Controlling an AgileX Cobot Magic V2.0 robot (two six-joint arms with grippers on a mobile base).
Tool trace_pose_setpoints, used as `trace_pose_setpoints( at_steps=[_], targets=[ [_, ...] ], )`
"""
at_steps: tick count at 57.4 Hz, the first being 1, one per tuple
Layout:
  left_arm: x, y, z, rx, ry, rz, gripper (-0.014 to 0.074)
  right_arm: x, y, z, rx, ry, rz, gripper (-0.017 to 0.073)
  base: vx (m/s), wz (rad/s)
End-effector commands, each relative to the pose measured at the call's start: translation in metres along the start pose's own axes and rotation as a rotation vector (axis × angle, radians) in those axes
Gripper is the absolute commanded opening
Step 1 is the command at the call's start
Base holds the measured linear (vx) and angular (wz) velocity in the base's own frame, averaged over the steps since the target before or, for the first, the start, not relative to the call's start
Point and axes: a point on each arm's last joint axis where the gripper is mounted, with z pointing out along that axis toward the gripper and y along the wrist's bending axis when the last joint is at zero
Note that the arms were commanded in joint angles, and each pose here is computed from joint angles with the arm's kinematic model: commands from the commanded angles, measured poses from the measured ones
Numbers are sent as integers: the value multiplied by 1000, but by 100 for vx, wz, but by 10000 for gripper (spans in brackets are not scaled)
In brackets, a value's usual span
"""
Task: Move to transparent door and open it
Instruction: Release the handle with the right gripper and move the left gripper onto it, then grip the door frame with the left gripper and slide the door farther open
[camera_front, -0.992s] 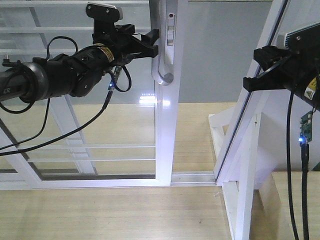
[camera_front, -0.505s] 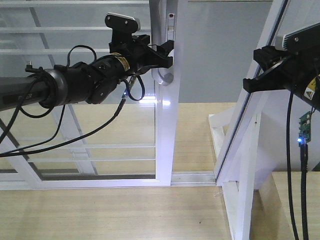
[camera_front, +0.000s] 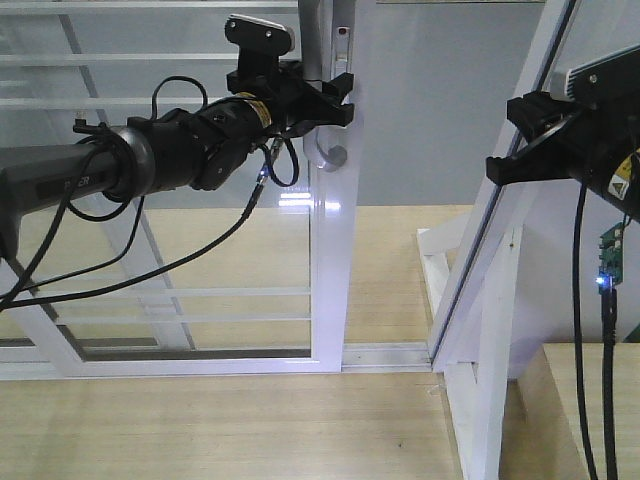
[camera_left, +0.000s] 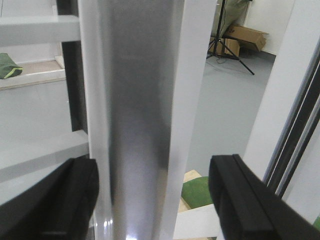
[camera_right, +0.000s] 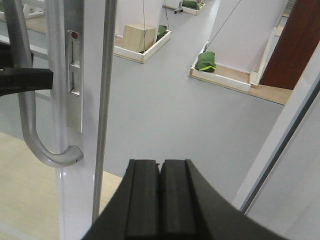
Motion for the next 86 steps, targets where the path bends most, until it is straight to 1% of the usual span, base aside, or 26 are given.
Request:
trace_pose_setpoints(
  at_steps=[1, 13, 18, 26, 31, 35, 38, 42, 46, 51, 63, 66, 68, 76, 86],
  targets=[
    [-47, -6, -11, 26, -172, -2, 556, -21, -3, -5, 0, -115, -11, -6, 0, 0],
    [-46, -4, -9, 26, -182, 3, 540, -21, -3, -5, 0, -115, -12, -6, 0, 0],
    [-44, -4, -4, 25, -182, -8, 540, -21, -3, -5, -1, -115, -13, -6, 0, 0],
    [-40, -3, 0, 19, -156, -5, 538, -21, -3, -5, -1, -115, -13, -6, 0, 0],
    [-40, -3, 0, 19, -156, -5, 510, -21, -3, -5, -1, -115, -13, -6, 0, 0],
    [-40, -3, 0, 19, -157, -5, 456, -21, -3, -5, -1, -115, -13, -6, 0, 0],
    [-40, -3, 0, 20, -155, -5, 386, -21, -3, -5, -1, -115, -13, -6, 0, 0],
    [-40, -3, 0, 19, -153, -5, 275, -21, -3, -5, -1, -115, -13, -6, 0, 0],
    [-39, -4, 0, 20, -151, -3, 134, -21, -3, -5, -1, -115, -13, -6, 0, 0],
    [-39, -4, -1, 14, -133, -3, -10, -21, -3, -5, -1, -115, -13, -6, 0, 0],
    [-41, -2, -3, -6, -90, -1, -6, -21, -3, -5, -1, -115, -13, -6, 0, 0],
    [-42, 3, -5, -20, -77, -3, -5, -21, -3, -5, -1, -115, -13, -6, 0, 0],
    [-44, 3, -6, -22, -75, -2, -4, -21, -3, -5, -1, -115, -13, -6, 0, 0],
    [-54, 15, -12, -52, -83, -6, -3, -21, -3, -5, -1, -115, -13, -6, 0, 0],
    [-62, 28, -20, -96, -46, -9, -3, -21, -3, -5, -1, -115, -13, -6, 0, 0]
  ],
)
